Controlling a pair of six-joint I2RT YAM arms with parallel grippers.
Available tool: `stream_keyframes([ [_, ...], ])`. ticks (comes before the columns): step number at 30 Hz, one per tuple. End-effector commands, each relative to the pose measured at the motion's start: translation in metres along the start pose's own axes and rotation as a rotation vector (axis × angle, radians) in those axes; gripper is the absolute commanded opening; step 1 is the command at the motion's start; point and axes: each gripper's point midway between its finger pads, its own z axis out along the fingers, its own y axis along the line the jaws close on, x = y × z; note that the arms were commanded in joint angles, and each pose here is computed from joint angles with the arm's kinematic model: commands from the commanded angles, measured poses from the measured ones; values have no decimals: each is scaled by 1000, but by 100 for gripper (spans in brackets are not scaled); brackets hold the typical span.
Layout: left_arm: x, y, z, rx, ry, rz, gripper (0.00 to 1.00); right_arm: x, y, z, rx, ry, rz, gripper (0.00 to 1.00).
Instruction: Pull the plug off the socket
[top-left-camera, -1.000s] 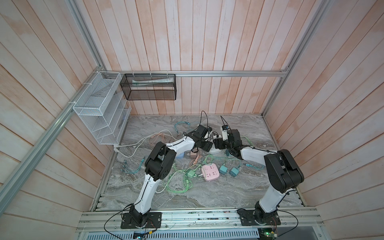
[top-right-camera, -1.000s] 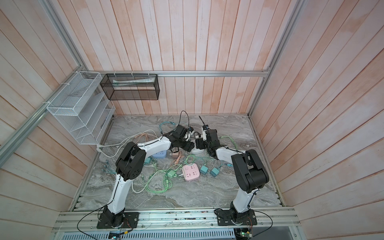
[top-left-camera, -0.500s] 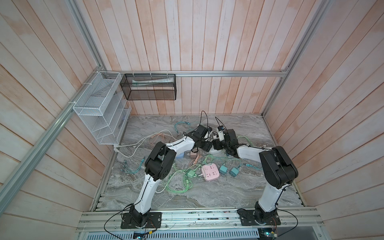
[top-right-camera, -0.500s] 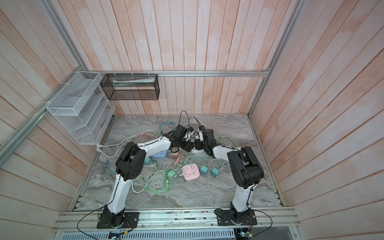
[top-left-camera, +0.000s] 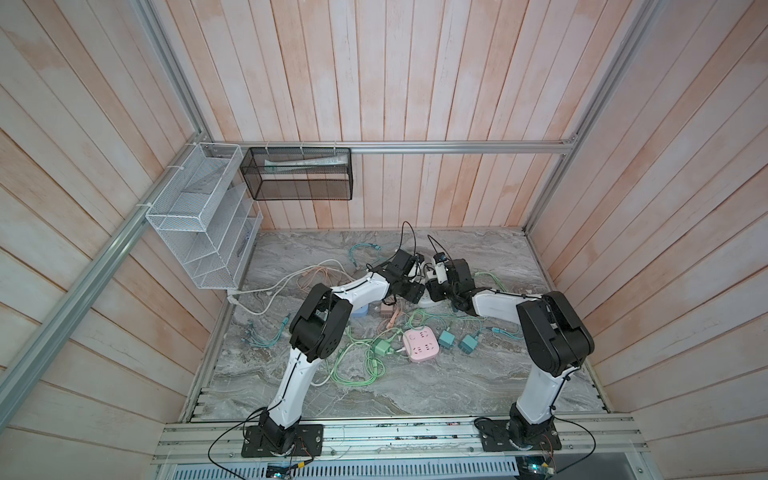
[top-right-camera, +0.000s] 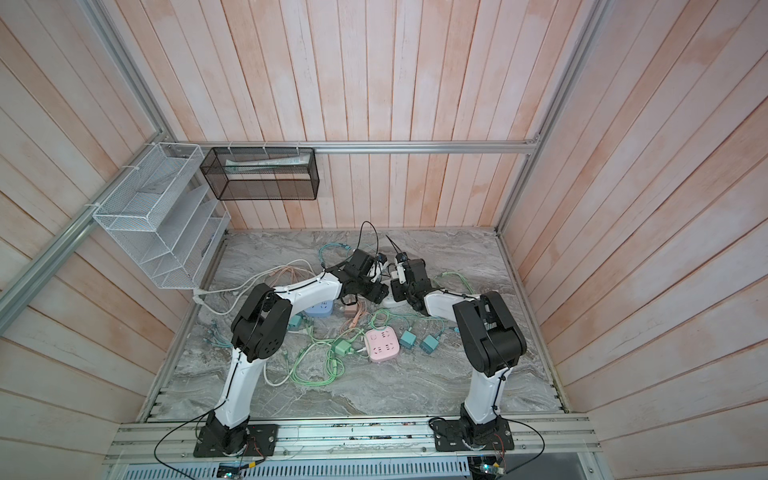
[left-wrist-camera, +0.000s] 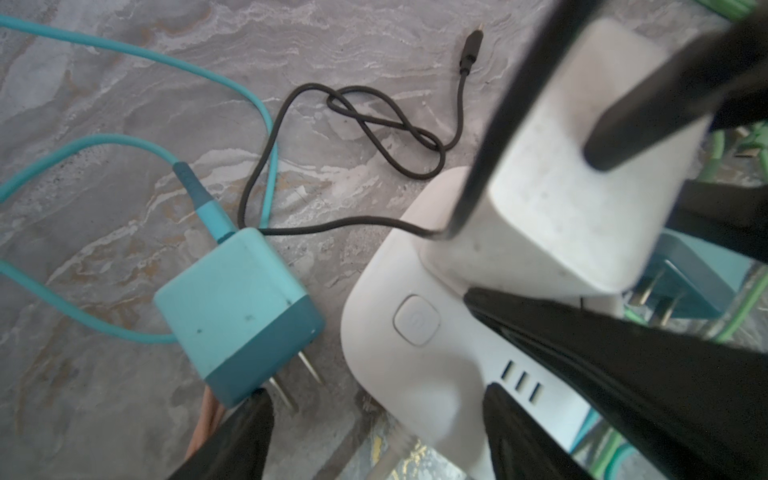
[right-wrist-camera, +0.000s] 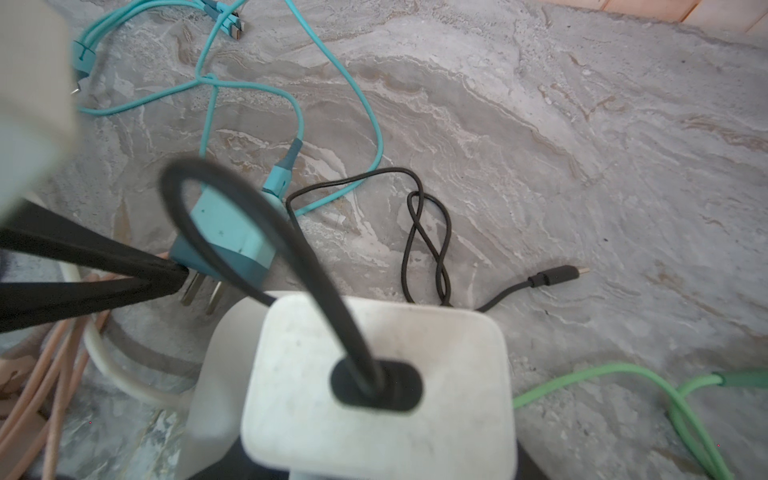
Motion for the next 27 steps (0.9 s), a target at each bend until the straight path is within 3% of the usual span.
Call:
stream_keyframes([
  [1,64,6,15,-20,201,21,81,-5,1,2,-2,1,-3,38],
  [7,64,6,16,-23,204,24,81,-12,3,1,-10,-12,-10,19],
  [14,66,6,17,-22,216,23,81,-23,5,-5,-16,-35,-1,5],
  [27,77,12,20,-48,258,25,80,-50,8,-14,-32,-75,39,0],
])
